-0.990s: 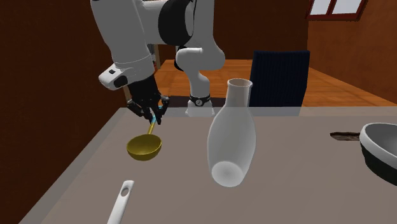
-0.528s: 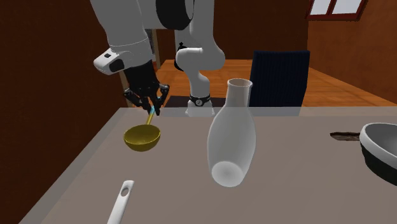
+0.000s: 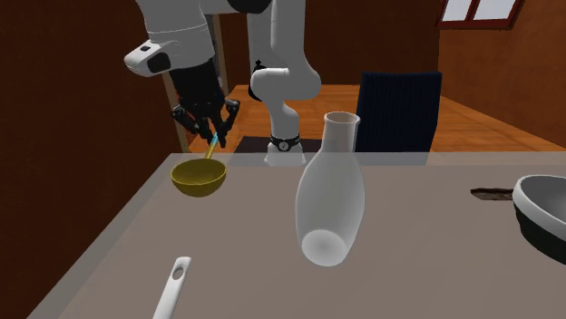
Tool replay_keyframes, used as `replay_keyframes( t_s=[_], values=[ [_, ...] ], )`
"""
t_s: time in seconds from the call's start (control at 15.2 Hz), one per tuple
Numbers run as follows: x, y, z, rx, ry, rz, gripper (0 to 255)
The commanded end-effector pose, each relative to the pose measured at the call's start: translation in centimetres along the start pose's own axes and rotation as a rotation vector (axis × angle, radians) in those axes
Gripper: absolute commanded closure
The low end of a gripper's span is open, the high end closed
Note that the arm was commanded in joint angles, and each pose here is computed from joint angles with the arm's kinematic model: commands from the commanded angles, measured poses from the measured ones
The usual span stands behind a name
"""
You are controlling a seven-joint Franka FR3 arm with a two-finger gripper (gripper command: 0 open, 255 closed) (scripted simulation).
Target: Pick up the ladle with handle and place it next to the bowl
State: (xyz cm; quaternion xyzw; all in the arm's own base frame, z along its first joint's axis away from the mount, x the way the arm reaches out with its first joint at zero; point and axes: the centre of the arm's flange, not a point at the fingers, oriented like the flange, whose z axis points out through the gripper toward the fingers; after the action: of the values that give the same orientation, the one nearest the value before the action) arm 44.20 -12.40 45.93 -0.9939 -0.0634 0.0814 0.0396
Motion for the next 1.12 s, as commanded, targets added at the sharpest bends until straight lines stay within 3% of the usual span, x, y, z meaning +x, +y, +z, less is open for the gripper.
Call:
replay_keyframes(
  t_s=[0.0,0.4,1.06],
  values=[
    [-0.1,0.0,-1.1,0.0,0.0,0.0,255],
    [-0.5,-0.2,-4.0,0.0,0.0,0.0,255],
    [4.0,-12.6,-3.6,0.0,0.0,0.0,255]
  ],
)
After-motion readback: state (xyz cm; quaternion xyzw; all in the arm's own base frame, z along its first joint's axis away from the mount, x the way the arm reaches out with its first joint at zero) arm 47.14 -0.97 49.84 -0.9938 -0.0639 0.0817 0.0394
